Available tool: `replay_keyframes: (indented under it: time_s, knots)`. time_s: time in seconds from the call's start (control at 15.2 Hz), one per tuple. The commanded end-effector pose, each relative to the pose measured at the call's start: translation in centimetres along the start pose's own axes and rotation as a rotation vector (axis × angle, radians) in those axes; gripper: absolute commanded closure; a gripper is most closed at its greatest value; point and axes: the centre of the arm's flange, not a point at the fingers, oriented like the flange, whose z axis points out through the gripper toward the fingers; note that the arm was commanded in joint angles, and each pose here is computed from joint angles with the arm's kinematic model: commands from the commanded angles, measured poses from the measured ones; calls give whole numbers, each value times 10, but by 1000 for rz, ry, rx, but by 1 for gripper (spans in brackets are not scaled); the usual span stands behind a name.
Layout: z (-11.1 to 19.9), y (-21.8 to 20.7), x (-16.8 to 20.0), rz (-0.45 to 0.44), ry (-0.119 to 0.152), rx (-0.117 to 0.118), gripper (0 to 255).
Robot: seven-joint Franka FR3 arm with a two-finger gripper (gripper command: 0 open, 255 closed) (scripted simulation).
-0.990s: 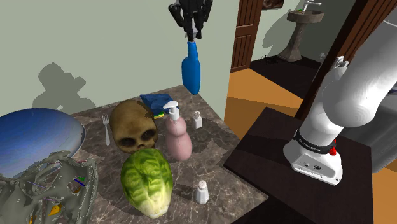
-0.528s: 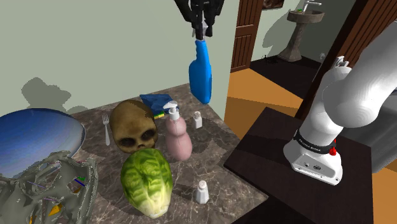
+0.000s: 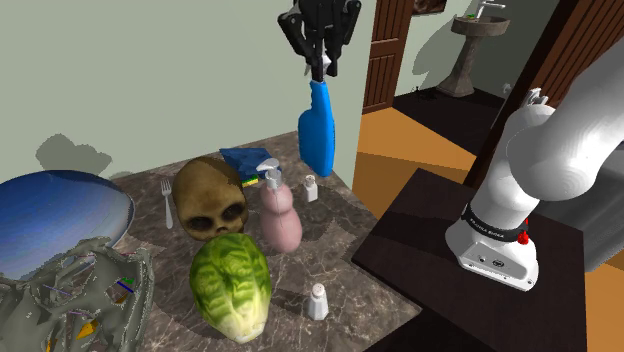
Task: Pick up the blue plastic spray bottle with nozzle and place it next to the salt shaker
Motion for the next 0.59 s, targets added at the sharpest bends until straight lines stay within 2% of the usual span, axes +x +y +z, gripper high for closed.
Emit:
replay_keyframes:
  time_s: [0.0,0.53]
  knots:
    - [11,-1,0,0,0,0,255]
    - [53,-4,2,0,0,0,255]
